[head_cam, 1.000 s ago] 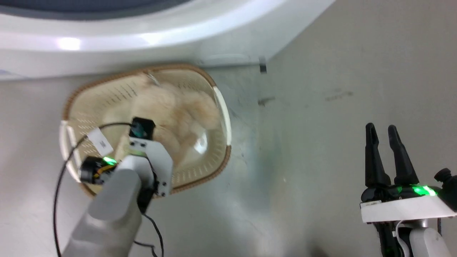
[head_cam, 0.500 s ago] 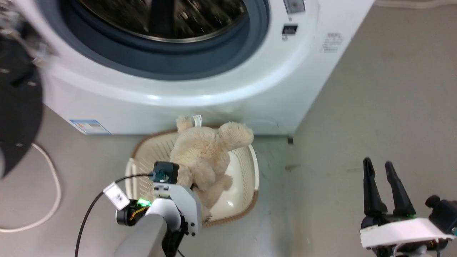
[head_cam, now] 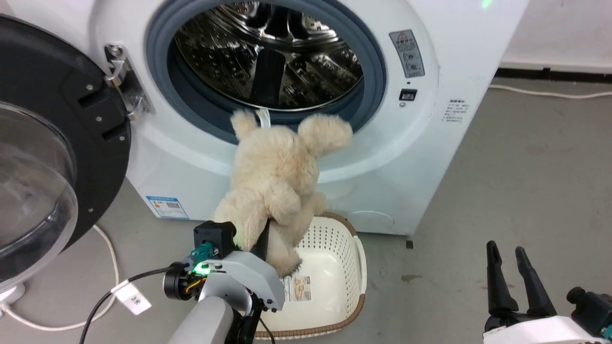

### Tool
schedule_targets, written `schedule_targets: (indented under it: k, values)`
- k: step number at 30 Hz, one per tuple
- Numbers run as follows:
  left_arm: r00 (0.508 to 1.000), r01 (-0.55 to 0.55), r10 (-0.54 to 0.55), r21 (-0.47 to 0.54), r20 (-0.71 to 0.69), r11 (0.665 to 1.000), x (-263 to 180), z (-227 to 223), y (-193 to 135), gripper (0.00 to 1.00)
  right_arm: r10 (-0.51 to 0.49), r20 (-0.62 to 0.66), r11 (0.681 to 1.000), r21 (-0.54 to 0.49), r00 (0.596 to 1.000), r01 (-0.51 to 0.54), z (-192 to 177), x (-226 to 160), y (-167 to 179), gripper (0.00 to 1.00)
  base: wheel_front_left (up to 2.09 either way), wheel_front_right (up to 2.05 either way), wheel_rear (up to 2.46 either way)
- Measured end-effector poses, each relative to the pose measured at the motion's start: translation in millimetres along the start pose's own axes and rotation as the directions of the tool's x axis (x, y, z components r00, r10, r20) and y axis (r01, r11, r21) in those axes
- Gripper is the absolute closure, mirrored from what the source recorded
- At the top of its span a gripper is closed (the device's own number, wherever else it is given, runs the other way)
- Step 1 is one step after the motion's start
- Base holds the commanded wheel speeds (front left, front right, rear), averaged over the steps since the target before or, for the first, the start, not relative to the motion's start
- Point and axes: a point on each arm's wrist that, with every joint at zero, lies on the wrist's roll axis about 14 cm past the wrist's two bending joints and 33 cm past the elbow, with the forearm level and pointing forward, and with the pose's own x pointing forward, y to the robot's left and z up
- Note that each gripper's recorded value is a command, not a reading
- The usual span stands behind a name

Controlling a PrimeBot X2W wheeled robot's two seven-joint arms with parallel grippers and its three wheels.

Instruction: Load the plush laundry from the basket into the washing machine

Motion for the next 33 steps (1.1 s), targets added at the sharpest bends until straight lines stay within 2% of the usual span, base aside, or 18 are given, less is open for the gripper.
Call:
schedule_targets:
  k: [7, 13, 22, 23, 33]
  values:
    - [0.992, -0.004, 0.000, 0.030, 0.126, 1.000, -4.2, 28.6, 1.8, 1.00, 0.001, 0.011, 1.000, -0.004, 1.000, -0.001, 4.3, -4.9, 0.4, 0.00, 0.00, 0.00, 0.00]
    - [0.988, -0.030, 0.025, 0.034, 0.149, 0.999, 7.4, 34.6, 14.5, 1.00, -0.016, -0.004, 1.000, -0.006, 1.000, 0.016, -0.8, -4.8, -5.2, 0.00, 0.00, 0.00, 0.00]
    - [0.974, -0.021, 0.012, 0.039, 0.227, 0.999, 56.5, 67.9, 17.6, 1.00, -0.061, -0.044, 0.998, -0.026, 0.997, 0.060, -14.3, 0.7, -20.6, 0.00, 0.00, 0.00, 0.00]
    - [0.973, -0.019, 0.009, 0.039, 0.231, 0.999, 75.1, 72.4, 20.4, 1.00, -0.068, -0.044, 0.997, -0.030, 0.997, 0.066, -15.3, 8.4, -23.8, 0.00, 0.00, 0.00, 0.00]
    - [0.976, -0.033, 0.021, 0.054, 0.216, 0.998, 140.1, 75.8, 38.1, 1.00, -0.102, -0.086, 0.994, -0.052, 0.991, 0.098, -33.1, 23.2, -38.2, 0.00, 0.00, 0.00, 0.00]
